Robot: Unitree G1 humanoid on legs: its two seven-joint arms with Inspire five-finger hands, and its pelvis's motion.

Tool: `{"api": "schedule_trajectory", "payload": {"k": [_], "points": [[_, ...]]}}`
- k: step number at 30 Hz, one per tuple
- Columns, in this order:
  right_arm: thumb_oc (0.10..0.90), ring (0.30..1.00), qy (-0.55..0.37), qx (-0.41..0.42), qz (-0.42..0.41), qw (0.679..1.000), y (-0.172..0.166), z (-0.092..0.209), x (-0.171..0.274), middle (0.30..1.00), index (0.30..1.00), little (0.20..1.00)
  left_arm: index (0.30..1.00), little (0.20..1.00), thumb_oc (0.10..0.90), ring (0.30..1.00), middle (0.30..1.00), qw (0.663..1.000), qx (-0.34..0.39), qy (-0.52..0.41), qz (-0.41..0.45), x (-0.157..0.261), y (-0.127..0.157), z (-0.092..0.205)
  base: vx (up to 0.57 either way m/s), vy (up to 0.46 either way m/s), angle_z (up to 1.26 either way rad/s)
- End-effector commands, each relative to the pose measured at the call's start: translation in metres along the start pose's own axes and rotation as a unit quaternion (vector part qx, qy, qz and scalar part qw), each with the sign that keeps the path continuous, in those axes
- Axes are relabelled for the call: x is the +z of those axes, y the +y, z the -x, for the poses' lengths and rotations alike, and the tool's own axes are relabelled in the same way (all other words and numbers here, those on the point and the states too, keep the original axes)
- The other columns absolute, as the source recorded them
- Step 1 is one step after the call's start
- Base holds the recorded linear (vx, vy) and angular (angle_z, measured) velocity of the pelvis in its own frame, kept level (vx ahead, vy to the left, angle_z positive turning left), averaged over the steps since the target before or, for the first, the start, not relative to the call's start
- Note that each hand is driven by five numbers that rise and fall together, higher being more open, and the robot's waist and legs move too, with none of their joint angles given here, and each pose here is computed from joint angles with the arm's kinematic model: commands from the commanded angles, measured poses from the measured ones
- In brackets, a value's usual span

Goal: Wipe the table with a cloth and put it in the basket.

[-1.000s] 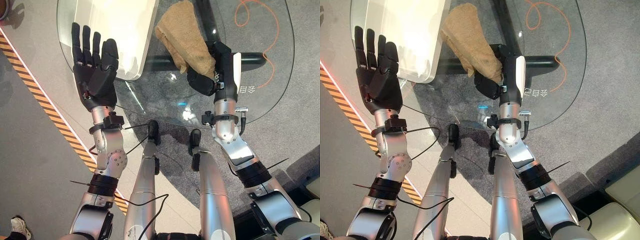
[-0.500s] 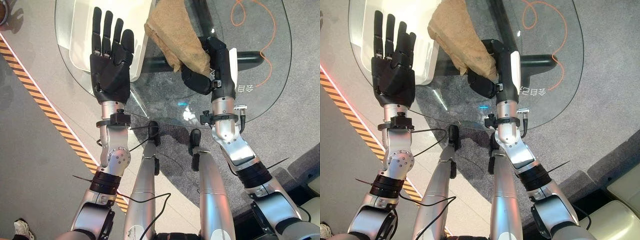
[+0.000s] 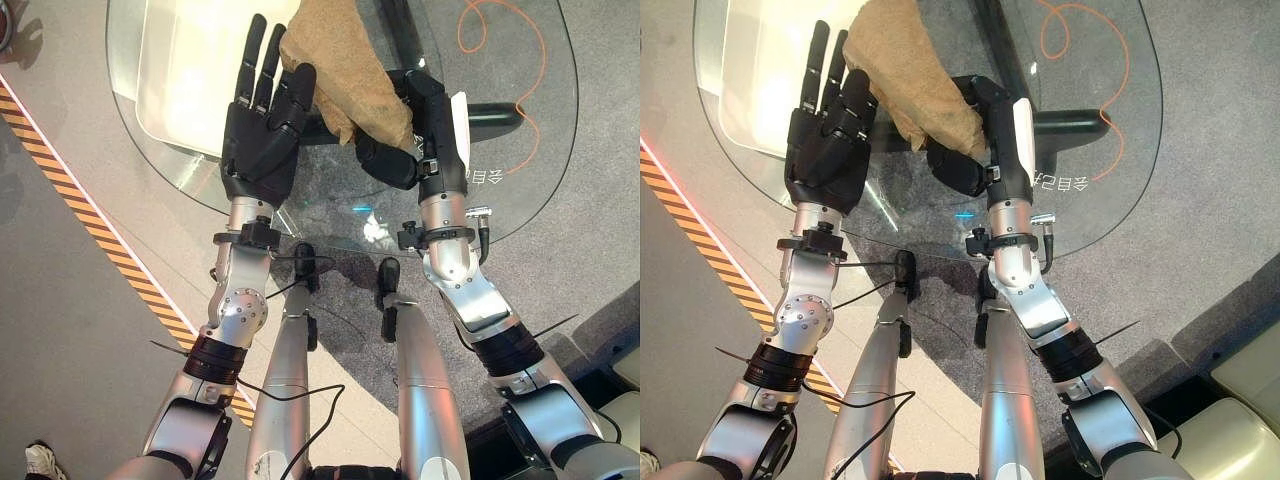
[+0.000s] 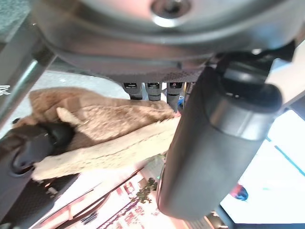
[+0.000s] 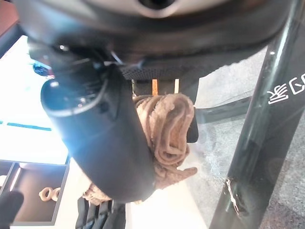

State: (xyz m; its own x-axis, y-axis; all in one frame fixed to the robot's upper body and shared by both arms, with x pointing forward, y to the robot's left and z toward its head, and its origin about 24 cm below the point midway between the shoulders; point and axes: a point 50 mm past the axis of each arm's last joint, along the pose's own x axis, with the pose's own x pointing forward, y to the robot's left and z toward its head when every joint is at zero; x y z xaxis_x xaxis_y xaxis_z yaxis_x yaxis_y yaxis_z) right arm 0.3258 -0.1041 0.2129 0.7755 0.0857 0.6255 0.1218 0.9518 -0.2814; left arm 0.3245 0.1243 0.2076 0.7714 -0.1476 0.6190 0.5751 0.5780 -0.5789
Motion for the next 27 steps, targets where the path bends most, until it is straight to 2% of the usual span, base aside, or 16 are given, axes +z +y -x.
{"api": "schedule_trajectory", "payload": {"k": [1,27], "points": [[0.1,0.3,-0.251,0.002,-0.106,0.962,0.0,-0.011,0.104,0.3,0.3,0.2,0.9,0.9,0.8,0.9,0.9,0.987,-0.146,-0.058,0.01,0.027,-0.052,-0.017,0.0,0.0,0.0],[0.1,0.3,-0.254,0.058,-0.102,0.96,0.014,-0.012,0.11,0.3,0.3,0.2,0.9,0.9,0.8,0.9,0.9,0.983,-0.178,-0.046,0.012,0.022,-0.064,-0.021,0.0,0.0,0.0]]}}
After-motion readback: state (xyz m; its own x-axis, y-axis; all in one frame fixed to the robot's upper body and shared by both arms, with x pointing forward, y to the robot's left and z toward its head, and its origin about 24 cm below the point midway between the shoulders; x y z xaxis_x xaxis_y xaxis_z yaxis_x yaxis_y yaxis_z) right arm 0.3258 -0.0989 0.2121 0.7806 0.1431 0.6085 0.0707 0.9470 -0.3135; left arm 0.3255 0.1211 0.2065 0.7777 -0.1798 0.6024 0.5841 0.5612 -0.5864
